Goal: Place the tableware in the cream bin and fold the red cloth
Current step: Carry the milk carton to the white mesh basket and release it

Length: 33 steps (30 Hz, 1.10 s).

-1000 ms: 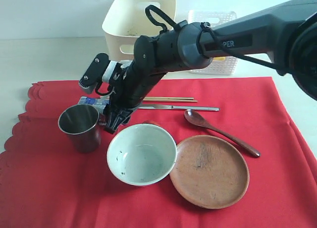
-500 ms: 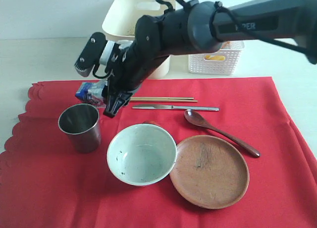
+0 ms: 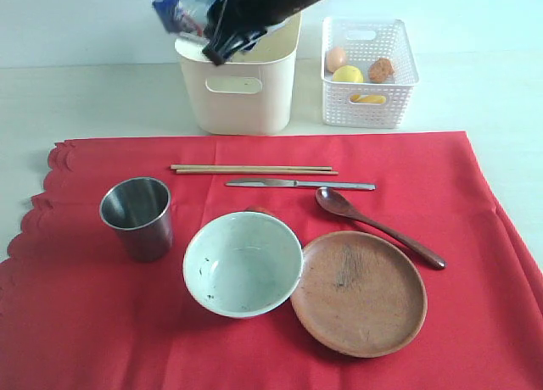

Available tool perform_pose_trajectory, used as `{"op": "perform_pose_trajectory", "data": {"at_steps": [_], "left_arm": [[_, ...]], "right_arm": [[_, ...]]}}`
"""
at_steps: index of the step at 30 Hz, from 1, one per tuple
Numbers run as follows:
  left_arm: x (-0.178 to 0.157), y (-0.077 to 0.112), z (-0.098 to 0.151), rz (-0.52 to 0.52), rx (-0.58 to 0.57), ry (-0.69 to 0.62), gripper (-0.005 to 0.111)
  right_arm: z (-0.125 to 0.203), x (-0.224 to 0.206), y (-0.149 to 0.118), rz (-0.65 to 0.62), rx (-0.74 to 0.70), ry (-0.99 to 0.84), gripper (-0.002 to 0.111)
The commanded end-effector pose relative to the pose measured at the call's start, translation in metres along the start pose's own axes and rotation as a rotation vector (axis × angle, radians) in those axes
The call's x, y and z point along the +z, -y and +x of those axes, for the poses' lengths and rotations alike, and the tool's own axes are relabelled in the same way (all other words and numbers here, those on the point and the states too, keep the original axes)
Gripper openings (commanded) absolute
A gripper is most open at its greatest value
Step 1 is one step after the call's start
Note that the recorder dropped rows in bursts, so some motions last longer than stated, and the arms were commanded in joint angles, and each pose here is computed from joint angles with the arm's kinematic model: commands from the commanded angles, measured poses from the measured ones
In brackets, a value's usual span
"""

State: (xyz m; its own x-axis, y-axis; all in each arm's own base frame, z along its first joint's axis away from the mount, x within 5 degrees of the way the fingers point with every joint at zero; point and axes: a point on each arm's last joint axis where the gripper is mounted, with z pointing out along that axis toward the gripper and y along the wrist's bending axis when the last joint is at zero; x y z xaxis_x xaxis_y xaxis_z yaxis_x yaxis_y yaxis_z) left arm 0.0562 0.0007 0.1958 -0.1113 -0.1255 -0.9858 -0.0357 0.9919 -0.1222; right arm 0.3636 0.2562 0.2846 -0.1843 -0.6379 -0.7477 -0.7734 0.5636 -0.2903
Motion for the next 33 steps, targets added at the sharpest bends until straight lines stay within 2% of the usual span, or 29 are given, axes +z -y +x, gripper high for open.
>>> {"op": "perform_pose_trajectory", "data": {"at_steps": [1,9,15,20,33], "left_arm": [[0.000,0.000,0.001,-0.001,0.002,0.004,0.000],[0.000,0.000,0.001,-0.001,0.002,0.004,0.000],[0.000,0.000,0.001,-0.001,0.002,0.004,0.000],[0.000,0.000,0.001,-0.001,0.002,0.004,0.000],[0.000,0.000,0.001,-0.001,0.002,0.004,0.000]], "right_arm": [[-0.002,-0.026,0.045,0.148,0.128,0.100,0.000],[0.043,-0.025,0.112,0.314,0.414,0.110,0.000],[0.088,0.003,0.139,0.373,0.565,0.071,0.000],[0.117,0.029,0.147,0.413,0.645,0.073,0.000],[0.152,0.067,0.141,0.423,0.649,0.034,0.001]]}}
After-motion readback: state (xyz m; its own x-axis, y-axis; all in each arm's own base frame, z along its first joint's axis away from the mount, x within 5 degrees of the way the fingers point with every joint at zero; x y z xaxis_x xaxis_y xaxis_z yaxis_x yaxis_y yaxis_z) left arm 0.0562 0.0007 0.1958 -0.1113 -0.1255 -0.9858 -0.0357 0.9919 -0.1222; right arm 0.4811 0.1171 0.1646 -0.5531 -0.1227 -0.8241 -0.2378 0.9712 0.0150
